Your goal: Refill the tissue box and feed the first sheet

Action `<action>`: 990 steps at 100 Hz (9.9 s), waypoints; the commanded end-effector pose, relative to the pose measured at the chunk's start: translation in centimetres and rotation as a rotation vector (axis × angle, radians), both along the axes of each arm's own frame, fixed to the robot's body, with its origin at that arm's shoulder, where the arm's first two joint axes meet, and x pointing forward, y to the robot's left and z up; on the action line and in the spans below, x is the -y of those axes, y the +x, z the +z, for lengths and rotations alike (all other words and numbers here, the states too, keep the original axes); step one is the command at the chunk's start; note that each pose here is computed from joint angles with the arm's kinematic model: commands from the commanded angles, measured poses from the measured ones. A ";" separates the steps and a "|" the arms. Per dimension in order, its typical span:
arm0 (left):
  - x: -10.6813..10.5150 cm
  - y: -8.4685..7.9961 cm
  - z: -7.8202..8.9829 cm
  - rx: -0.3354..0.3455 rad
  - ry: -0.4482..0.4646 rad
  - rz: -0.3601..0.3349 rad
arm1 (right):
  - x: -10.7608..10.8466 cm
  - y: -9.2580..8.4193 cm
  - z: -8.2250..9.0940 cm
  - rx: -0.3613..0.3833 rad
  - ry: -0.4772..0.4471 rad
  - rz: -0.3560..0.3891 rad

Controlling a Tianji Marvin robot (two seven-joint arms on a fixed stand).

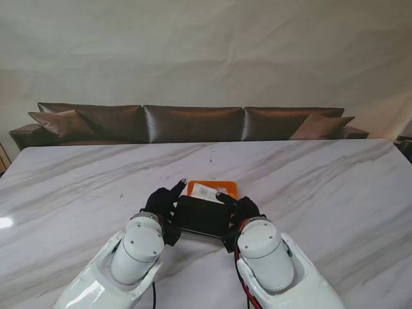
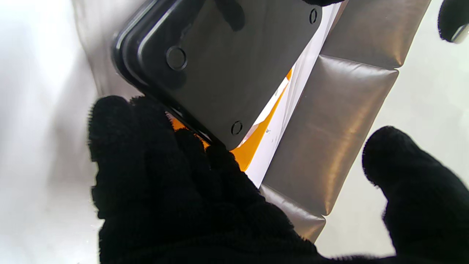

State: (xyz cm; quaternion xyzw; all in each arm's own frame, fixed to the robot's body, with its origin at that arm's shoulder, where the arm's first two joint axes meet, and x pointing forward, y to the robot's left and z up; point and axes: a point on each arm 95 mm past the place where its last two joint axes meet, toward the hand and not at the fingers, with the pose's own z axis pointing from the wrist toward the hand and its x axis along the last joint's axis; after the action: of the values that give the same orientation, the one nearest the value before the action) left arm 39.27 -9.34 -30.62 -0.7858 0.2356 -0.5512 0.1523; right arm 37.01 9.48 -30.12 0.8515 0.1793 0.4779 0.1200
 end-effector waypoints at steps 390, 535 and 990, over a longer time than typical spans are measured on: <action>3.6 7.7 -0.9 -0.052 0.059 -0.037 | 3.5 12.9 0.2 -0.058 -0.002 0.014; -5.9 10.4 -1.5 0.000 0.298 -0.153 | 6.6 9.4 -0.4 -0.096 -0.353 0.168; -1.5 10.7 -6.8 -0.115 0.698 -0.615 | 2.8 14.1 -3.7 -0.200 -0.418 0.320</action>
State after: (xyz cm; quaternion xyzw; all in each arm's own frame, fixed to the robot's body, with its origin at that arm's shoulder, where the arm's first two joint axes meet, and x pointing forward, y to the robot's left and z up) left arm 52.16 -8.74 -33.42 -0.5935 0.6130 -0.4617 0.2425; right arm 51.56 6.42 -32.32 0.8032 0.4132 0.3726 0.2129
